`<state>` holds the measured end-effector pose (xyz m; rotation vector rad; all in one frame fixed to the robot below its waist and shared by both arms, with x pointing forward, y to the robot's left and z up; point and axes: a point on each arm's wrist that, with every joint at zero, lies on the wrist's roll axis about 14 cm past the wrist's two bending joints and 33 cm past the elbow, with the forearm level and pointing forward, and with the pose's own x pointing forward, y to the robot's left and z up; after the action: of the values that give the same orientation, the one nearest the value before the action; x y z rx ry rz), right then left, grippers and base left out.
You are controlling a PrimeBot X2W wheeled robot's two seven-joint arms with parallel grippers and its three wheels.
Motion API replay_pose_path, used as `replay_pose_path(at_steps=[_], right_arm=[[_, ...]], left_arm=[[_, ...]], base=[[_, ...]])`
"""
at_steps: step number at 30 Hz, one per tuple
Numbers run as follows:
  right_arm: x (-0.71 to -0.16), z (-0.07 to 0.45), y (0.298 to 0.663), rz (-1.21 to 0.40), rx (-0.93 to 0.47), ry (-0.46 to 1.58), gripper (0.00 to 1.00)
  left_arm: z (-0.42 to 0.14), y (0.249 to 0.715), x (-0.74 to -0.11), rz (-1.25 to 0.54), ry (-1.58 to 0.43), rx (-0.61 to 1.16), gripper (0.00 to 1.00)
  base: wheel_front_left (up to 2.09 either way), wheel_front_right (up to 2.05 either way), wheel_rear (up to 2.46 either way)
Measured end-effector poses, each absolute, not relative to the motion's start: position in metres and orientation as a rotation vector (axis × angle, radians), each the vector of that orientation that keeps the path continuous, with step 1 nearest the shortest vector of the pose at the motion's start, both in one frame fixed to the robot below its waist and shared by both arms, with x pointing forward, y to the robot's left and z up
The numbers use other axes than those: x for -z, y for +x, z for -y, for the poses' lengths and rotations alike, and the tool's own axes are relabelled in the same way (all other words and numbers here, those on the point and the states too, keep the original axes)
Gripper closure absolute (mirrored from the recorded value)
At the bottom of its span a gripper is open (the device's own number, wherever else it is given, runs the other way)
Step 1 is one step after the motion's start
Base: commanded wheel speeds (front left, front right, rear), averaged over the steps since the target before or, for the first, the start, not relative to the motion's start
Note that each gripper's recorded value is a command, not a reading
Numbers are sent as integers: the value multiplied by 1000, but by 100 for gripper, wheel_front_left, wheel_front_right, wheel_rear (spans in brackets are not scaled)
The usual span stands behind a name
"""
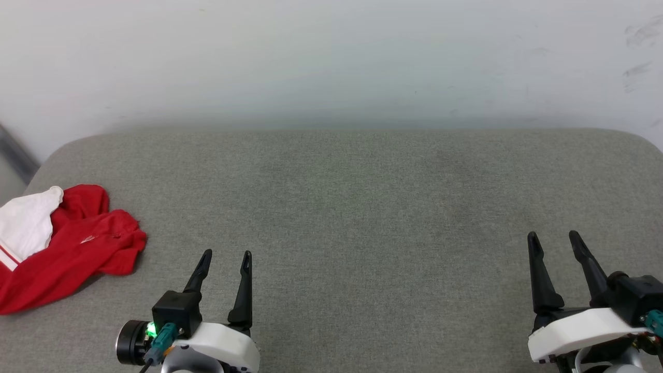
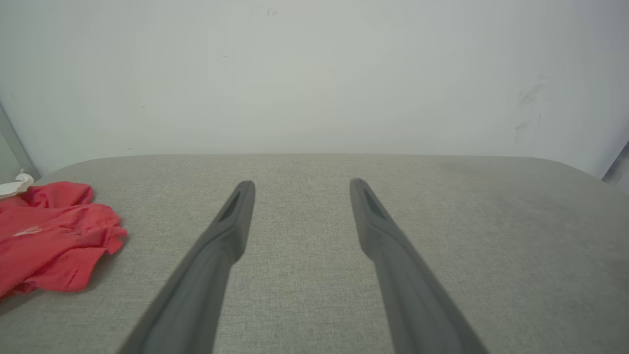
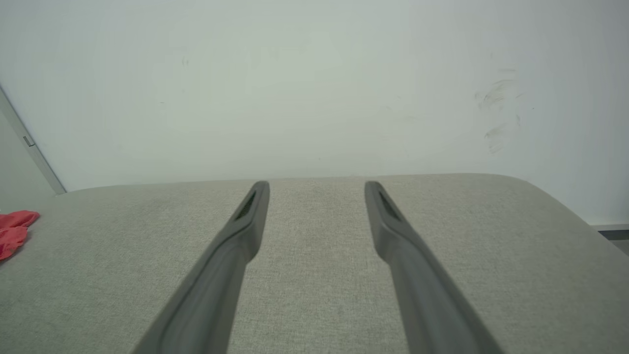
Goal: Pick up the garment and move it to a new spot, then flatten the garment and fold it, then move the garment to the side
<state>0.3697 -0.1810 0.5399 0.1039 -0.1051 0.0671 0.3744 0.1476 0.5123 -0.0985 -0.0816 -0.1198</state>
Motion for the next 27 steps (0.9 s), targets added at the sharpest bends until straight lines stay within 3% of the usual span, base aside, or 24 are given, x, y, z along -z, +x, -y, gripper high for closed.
replay_pose_path(at_steps=[19,27], right_arm=[[-537,180,373,104,-70,101,0],[-536,157,382,96,-137,116,0]], left_arm=[[-150,374,-508,76,-50,111,0],[-171,369,-509,82,-53,43,0]], base=[[0,0,0],[0,0,0]])
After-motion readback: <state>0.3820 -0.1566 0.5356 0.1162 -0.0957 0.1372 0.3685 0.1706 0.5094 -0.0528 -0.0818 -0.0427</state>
